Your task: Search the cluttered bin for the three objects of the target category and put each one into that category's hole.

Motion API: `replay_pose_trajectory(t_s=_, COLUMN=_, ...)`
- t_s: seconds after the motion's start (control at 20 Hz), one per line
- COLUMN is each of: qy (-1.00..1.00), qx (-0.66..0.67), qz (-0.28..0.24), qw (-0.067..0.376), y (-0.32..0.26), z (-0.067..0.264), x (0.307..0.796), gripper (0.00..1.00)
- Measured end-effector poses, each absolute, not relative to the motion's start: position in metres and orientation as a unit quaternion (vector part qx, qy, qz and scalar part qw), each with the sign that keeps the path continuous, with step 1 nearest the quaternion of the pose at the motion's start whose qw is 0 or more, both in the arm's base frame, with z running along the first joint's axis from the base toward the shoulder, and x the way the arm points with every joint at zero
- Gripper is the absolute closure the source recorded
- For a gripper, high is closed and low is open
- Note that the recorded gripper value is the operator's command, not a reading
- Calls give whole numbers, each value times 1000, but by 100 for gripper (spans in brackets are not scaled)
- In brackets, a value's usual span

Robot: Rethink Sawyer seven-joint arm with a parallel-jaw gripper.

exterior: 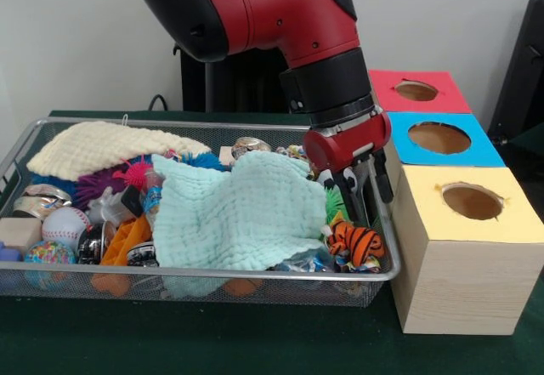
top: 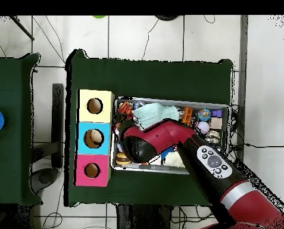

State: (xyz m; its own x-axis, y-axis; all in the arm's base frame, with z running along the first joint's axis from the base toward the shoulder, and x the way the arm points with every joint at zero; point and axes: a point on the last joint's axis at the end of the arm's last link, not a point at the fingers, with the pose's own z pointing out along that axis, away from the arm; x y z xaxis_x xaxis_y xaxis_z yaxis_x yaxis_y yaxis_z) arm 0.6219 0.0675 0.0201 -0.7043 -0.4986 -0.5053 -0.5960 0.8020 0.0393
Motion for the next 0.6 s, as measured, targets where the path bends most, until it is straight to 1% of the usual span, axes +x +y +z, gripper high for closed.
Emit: replay_pose_trajectory(t_s=0.6, qy=923, qx=-281, qz=103, qw=241, y=53, z=17, x=622, gripper=0)
